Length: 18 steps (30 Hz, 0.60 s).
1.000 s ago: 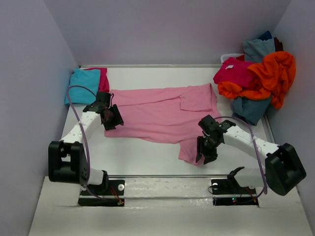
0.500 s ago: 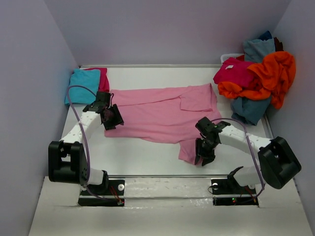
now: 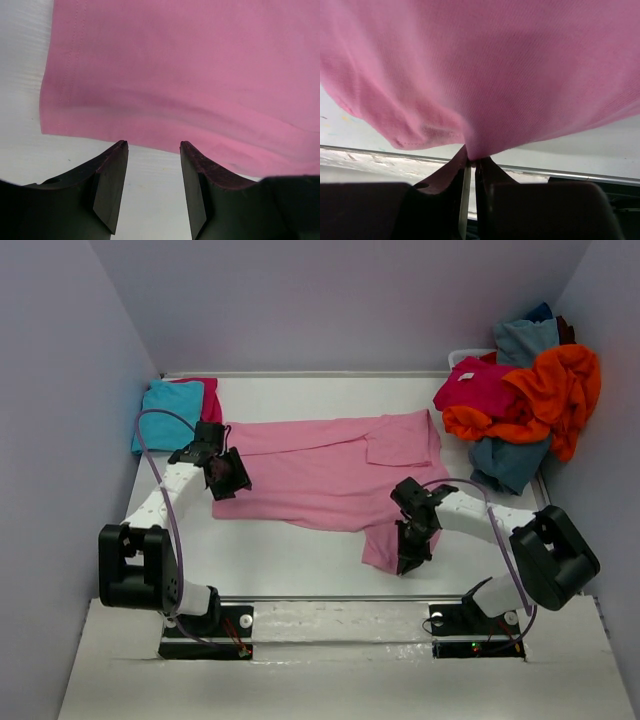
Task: Fold and stack the t-shirts
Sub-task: Smooth out the 1/3-folded T-shirt at the center of the board.
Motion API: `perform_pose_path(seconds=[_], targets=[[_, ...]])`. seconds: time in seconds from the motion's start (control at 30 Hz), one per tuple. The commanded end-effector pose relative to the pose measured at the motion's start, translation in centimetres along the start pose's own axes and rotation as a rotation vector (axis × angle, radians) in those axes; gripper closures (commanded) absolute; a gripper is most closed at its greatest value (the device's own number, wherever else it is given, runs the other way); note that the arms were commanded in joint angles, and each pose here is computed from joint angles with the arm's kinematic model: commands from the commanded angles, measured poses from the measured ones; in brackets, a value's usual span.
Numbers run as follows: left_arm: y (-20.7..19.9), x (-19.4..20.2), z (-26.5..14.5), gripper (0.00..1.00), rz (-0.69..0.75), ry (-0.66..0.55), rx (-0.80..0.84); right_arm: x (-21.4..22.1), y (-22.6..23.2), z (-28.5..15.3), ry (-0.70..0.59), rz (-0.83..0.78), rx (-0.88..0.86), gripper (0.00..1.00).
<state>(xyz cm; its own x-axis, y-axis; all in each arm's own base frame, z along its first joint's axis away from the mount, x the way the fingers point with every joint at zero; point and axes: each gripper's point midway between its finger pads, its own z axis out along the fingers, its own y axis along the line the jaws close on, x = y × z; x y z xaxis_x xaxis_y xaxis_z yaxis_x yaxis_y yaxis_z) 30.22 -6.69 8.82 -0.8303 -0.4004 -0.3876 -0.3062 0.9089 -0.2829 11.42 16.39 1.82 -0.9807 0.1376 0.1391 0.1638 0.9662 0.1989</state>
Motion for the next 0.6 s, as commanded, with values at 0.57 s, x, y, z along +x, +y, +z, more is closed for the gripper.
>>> perform_pose_path(seconds=[0.57], targets=[[-0.7, -1.1, 0.7, 0.43, 0.021, 0.008, 0.002, -5.0, 3.0, -9.8, -0.307, 0.004, 0.025, 0.91]])
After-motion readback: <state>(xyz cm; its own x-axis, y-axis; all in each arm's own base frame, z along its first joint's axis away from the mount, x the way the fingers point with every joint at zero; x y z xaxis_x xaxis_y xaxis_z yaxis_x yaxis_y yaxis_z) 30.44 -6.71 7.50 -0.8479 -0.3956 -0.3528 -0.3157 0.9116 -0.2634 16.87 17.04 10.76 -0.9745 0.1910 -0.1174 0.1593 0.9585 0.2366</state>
